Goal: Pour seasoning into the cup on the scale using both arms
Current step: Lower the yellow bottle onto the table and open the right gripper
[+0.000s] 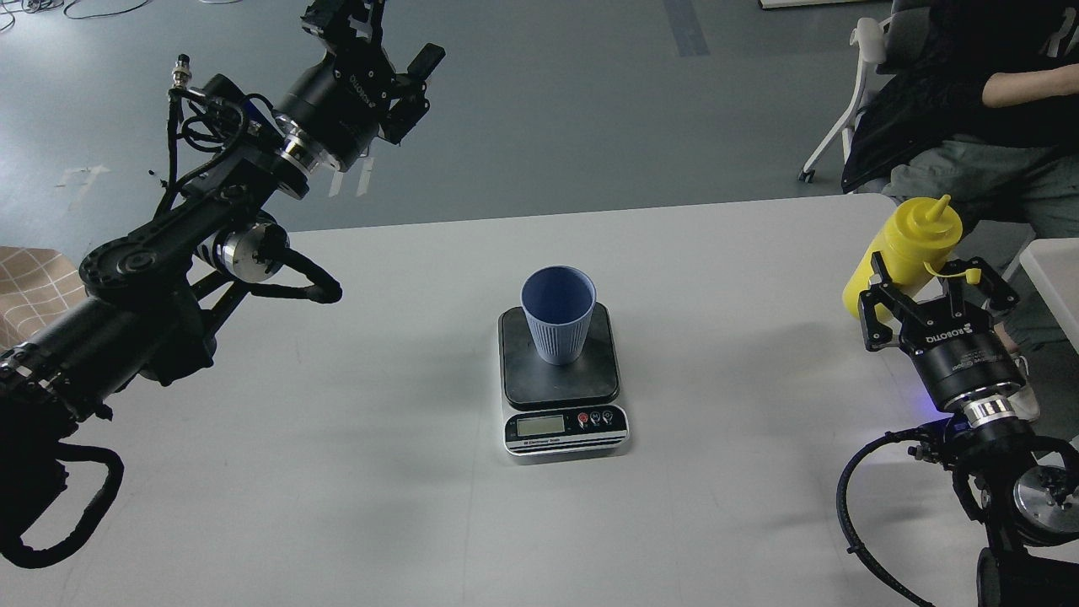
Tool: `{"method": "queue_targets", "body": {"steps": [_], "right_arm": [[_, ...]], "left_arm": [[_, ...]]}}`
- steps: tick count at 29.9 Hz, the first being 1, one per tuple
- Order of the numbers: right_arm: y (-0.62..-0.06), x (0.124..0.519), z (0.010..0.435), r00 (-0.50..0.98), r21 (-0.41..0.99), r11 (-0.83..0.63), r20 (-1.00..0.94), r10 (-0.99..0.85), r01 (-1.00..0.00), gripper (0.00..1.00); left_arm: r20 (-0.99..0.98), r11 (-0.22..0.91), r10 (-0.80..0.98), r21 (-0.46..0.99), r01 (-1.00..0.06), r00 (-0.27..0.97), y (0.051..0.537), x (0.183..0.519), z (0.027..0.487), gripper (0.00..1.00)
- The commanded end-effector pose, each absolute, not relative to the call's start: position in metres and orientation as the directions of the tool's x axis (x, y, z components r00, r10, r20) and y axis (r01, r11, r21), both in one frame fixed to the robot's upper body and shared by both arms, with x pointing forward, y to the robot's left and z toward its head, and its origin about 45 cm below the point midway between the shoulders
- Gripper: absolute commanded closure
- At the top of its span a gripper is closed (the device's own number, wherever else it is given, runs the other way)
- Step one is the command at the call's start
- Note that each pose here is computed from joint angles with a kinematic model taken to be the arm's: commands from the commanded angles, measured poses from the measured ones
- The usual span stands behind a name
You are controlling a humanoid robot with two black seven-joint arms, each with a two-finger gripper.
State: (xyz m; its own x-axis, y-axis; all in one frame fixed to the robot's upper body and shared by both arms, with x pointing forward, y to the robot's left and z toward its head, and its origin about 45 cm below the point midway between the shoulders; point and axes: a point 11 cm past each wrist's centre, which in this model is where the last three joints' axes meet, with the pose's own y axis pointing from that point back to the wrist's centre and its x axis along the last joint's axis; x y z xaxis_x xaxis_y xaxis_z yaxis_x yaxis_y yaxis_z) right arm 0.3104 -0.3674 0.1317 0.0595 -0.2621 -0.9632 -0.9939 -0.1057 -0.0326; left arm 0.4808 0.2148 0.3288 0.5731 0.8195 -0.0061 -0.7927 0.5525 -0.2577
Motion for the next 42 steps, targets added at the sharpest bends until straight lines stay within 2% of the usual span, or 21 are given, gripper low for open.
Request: {"method": "queue_targets", "body": {"steps": [1, 14, 20, 22, 24, 27, 29, 31, 32, 37, 42], "right_arm": [[-0.369, 0.307, 0.121, 0.030, -0.007, -0.095, -0.970, -0.240, -0.995, 0.92], [-0.377, 0.280, 0.092, -0.059, 0.072, -0.059, -0.978, -0.199, -0.996, 0.89], [-0.374, 0.278, 0.089, -0.068, 0.086, -0.078, -0.976, -0.206, -0.993, 0.71], [-0.373, 0.277, 0.089, -0.067, 0.087, -0.090, -0.977, -0.205, -0.992, 0.62], [-0.373, 0.273, 0.087, -0.074, 0.096, -0.097, -0.976, -0.203, -0.991, 0.48], [-0.373, 0.270, 0.087, -0.076, 0.097, -0.096, -0.976, -0.204, -0.991, 0.42], [-0.374, 0.266, 0.086, -0.079, 0.100, -0.096, -0.976, -0.205, -0.990, 0.26], [-0.373, 0.260, 0.083, -0.088, 0.110, -0.099, -0.975, -0.206, -0.989, 0.17], [-0.373, 0.256, 0.083, -0.090, 0.113, -0.101, -0.974, -0.206, -0.988, 0.09], [-0.374, 0.238, 0.084, -0.091, 0.112, -0.107, -0.978, -0.187, -0.988, 0.02], [-0.367, 0.224, 0.086, -0.080, 0.103, -0.147, -0.985, -0.153, -0.984, 0.02]], "left_arm": [[-0.004, 0.557, 0.817, -0.250, -0.792, 0.577, 0.213, 0.480, 0.326, 0.02], [-0.003, 0.564, 0.813, -0.244, -0.788, 0.583, 0.209, 0.480, 0.324, 0.02], [-0.002, 0.565, 0.812, -0.246, -0.788, 0.583, 0.208, 0.480, 0.325, 0.02], [-0.002, 0.565, 0.812, -0.246, -0.788, 0.583, 0.208, 0.480, 0.325, 0.02], [-0.002, 0.565, 0.812, -0.246, -0.788, 0.583, 0.208, 0.480, 0.325, 0.02], [-0.002, 0.565, 0.812, -0.246, -0.788, 0.583, 0.208, 0.480, 0.325, 0.02], [-0.001, 0.565, 0.812, -0.246, -0.788, 0.583, 0.208, 0.480, 0.324, 0.02], [0.005, 0.568, 0.811, -0.244, -0.786, 0.584, 0.208, 0.480, 0.324, 0.02], [0.006, 0.569, 0.811, -0.241, -0.786, 0.585, 0.208, 0.480, 0.323, 0.02], [0.004, 0.575, 0.807, -0.238, -0.783, 0.591, 0.203, 0.479, 0.320, 0.02], [0.017, 0.588, 0.799, -0.228, -0.776, 0.601, 0.198, 0.477, 0.315, 0.02]]}}
